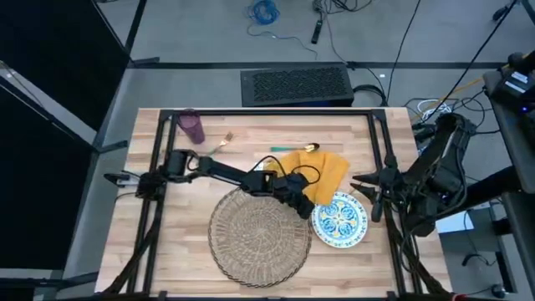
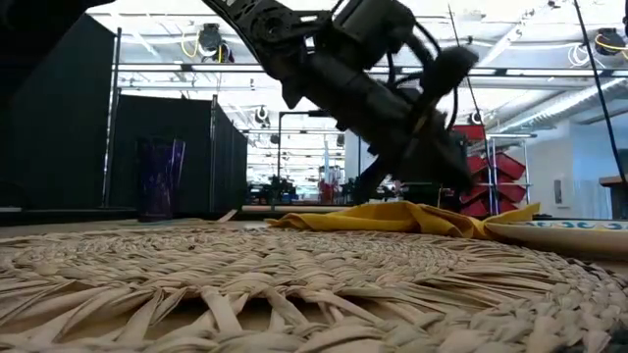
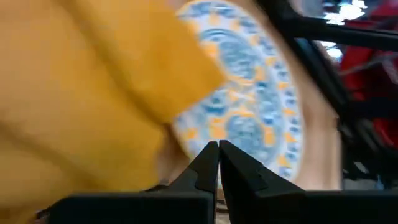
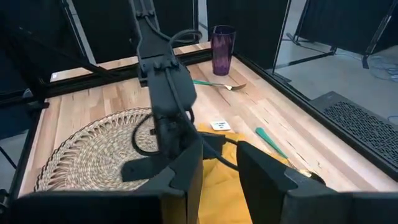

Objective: Set table place
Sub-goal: Put the blue patterned plate on the brown tablemat

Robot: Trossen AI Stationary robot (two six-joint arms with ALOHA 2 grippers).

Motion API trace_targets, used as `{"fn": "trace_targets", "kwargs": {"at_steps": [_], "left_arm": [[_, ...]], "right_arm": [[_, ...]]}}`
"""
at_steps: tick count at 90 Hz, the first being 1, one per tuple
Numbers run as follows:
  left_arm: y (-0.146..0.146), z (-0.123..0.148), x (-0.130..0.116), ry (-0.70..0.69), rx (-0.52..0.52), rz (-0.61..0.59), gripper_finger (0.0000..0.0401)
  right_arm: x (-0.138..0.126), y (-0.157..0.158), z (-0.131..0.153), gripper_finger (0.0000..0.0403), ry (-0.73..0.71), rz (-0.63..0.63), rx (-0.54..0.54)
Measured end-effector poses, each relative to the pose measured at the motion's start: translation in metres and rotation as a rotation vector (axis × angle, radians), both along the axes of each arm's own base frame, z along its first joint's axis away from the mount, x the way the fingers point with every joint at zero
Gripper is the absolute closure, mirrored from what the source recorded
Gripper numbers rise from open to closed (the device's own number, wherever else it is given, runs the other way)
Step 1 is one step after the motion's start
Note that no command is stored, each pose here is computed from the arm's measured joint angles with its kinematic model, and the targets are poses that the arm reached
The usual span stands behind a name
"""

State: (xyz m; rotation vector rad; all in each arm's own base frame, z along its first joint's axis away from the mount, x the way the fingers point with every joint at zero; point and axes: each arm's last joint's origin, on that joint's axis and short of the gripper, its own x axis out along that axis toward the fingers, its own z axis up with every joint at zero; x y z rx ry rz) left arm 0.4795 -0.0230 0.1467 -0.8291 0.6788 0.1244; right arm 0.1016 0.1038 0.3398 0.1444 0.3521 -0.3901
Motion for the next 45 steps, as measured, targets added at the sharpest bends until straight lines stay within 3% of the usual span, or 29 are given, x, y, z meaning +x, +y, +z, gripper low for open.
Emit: {"fn": "trace_targets", "kwargs": {"at_steps": [18,45], "left_arm": [[0.006,-0.003,0.002,0.002,-0.029,0.052,0.0401],[-0.001,-0.021,0.017,0.021,-0.092,-0.040,0.0400]], "right_arm": [[0.000,0.000,0.000,0.0319,0.002,0.003,-0.009],[0.001,0.000,0.000,0.0319,0.001,0.003,-0.024]]}}
